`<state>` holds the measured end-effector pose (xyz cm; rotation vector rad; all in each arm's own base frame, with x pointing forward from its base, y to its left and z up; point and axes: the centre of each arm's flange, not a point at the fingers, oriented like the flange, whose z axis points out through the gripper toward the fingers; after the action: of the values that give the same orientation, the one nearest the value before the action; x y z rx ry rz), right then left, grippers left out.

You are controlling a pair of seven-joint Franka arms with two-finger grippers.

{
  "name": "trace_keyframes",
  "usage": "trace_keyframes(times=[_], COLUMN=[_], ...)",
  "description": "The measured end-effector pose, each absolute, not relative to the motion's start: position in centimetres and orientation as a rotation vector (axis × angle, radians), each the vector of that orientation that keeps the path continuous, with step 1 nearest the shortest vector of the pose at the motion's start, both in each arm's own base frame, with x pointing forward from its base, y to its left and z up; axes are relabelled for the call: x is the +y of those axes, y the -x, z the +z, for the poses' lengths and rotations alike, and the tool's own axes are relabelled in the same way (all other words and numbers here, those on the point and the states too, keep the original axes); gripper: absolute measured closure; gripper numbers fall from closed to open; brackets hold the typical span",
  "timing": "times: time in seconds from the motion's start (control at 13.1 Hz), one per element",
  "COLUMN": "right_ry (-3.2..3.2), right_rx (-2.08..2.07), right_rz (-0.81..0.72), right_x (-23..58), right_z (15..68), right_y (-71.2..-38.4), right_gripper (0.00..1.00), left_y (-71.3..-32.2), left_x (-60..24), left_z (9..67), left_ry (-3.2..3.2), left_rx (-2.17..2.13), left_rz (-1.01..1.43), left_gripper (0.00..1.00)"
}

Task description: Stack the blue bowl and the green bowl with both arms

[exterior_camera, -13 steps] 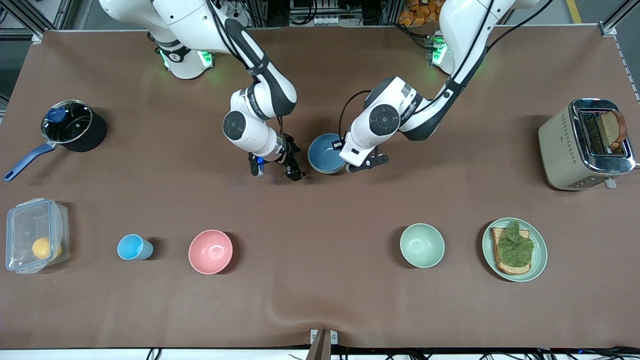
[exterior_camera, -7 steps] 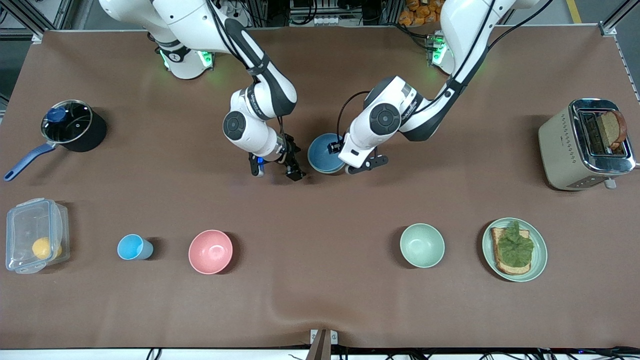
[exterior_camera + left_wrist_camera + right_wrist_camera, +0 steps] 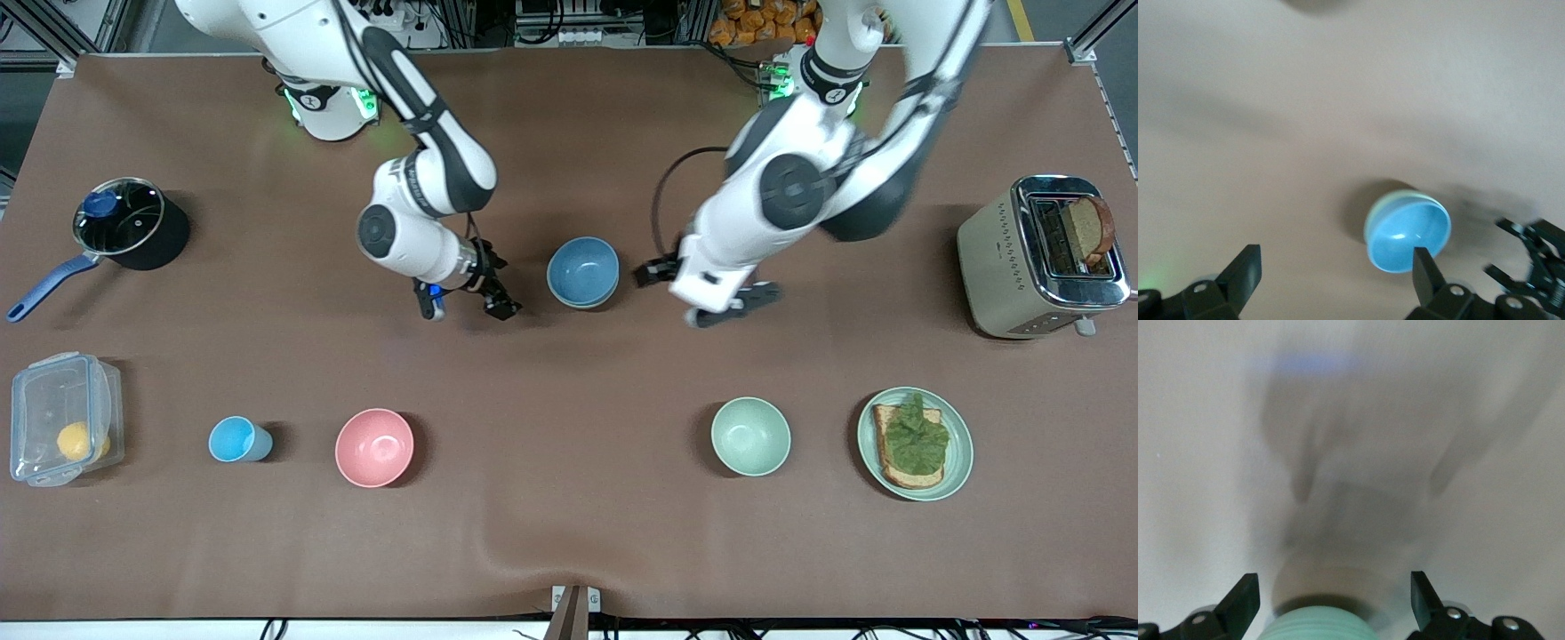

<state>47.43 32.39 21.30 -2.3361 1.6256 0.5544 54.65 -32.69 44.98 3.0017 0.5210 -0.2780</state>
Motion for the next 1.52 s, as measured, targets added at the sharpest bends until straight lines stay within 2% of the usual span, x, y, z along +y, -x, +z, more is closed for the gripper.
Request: trace_keyframes(times=[0.53,0.84,1.07,1.22,1.52], right_ry=[2.545,2.656,2.696,2.676,2.746], right_rx=[1.581,1.542,1.332,1.225,1.025], right_rz=[0.734,0.704,0.749,0.719,0.538], right_x=[20.9,17.7,10.1,3.6,-5.0], right_z=[29.9,33.4,37.4,39.7,43.8], right_y=[-51.1,-52.4,-54.6,-55.9,-57.4], right_gripper=[0.00,0.00,0.00,0.00,0.00], left_y=[-58.8,-59.0,-59.2,-59.0,-58.6], left_x=[-22.1,-20.1,-18.6,-17.6,-14.9], left_z=[53.5,54.8,56.8,58.6,60.1], left_ry=[-3.051,-3.041,-3.024,-3.029,-3.080], left_rx=[0.575,0.617,0.651,0.603,0.471], left_rz=[-0.097,-0.066,-0.010,0.039,0.056], left_gripper=[0.00,0.00,0.00,0.00,0.00])
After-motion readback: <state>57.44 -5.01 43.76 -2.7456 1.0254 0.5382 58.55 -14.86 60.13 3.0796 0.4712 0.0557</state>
